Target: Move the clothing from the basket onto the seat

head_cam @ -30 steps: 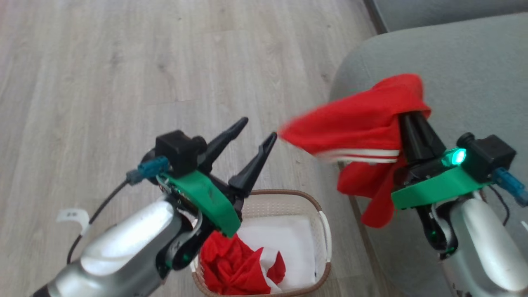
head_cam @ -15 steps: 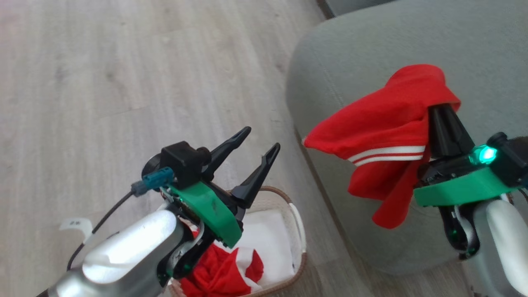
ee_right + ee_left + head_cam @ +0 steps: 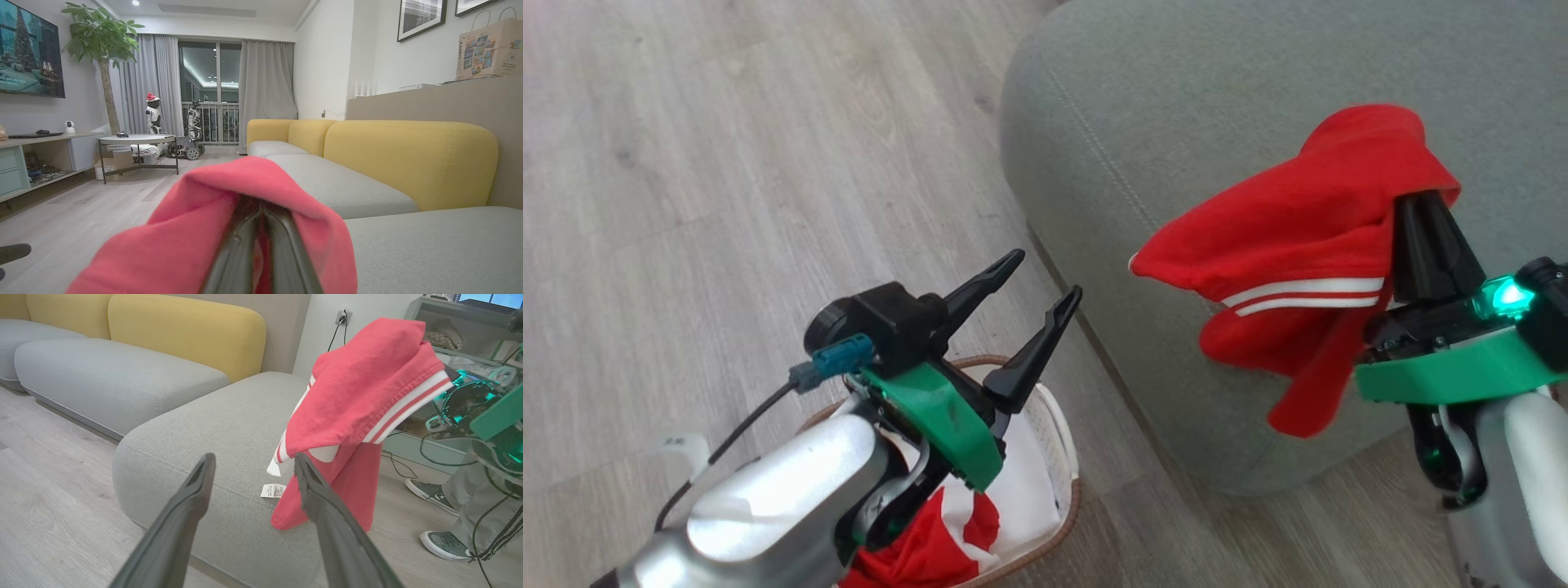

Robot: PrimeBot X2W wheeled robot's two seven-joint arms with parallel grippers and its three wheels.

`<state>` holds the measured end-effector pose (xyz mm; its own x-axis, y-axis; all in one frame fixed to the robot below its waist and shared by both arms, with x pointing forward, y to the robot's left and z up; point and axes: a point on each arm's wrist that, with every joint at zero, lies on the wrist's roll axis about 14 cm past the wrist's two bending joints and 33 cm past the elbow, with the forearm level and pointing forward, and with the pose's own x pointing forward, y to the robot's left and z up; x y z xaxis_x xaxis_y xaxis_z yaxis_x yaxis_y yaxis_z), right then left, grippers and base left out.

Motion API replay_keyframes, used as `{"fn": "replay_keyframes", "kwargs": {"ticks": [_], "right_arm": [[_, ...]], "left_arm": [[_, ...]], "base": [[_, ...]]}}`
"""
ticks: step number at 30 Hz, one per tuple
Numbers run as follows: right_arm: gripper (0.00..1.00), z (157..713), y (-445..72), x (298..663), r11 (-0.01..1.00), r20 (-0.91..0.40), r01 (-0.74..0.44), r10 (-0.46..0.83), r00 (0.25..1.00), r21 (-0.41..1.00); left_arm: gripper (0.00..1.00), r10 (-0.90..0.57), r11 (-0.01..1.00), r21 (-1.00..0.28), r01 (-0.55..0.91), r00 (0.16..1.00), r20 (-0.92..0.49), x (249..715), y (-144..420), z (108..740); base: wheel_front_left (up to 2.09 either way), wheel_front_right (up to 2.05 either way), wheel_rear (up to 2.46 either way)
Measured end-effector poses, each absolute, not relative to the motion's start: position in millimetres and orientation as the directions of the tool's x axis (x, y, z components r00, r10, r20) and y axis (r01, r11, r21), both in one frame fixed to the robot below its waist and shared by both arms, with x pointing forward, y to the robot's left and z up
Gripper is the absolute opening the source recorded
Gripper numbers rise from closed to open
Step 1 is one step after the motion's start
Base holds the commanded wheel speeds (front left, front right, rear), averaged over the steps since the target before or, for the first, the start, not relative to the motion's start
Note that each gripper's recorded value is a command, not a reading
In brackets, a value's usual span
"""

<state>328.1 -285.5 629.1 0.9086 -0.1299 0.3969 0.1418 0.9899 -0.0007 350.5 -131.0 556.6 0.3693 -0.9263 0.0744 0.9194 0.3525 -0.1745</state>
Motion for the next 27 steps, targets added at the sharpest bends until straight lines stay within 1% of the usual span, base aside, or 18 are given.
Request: {"fn": "replay_keyframes", "kwargs": {"ticks": [7, 11, 19, 27], "right_arm": [[0.0, 632, -294, 324, 0.985, 0.402, 0.169, -0.15, 0.903, -0.013], [0.0, 639, -299, 333, 0.985, 0.4, 0.169, -0.145, 0.905, -0.026], [0.0, 679, -320, 374, 0.982, 0.45, 0.171, -0.116, 0.885, -0.084], [0.0, 694, -335, 431, 0.968, 0.424, 0.177, -0.087, 0.901, -0.177]], "left_arm": [[1.0, -0.932, 0.334, -0.175, 0.926, 0.352, 0.082, 352, -138, 558], [1.0, -0.931, 0.338, -0.185, 0.923, 0.357, 0.08, 355, -136, 554], [1.0, -0.927, 0.342, -0.18, 0.922, 0.363, 0.096, 374, -130, 557], [1.0, -0.928, 0.331, -0.172, 0.928, 0.353, 0.119, 398, -125, 552]], "base": [[0.0, 0.0, 0.0], [0.0, 0.0, 0.0], [0.0, 0.0, 0.0], [0.0, 0.0, 0.0]]}}
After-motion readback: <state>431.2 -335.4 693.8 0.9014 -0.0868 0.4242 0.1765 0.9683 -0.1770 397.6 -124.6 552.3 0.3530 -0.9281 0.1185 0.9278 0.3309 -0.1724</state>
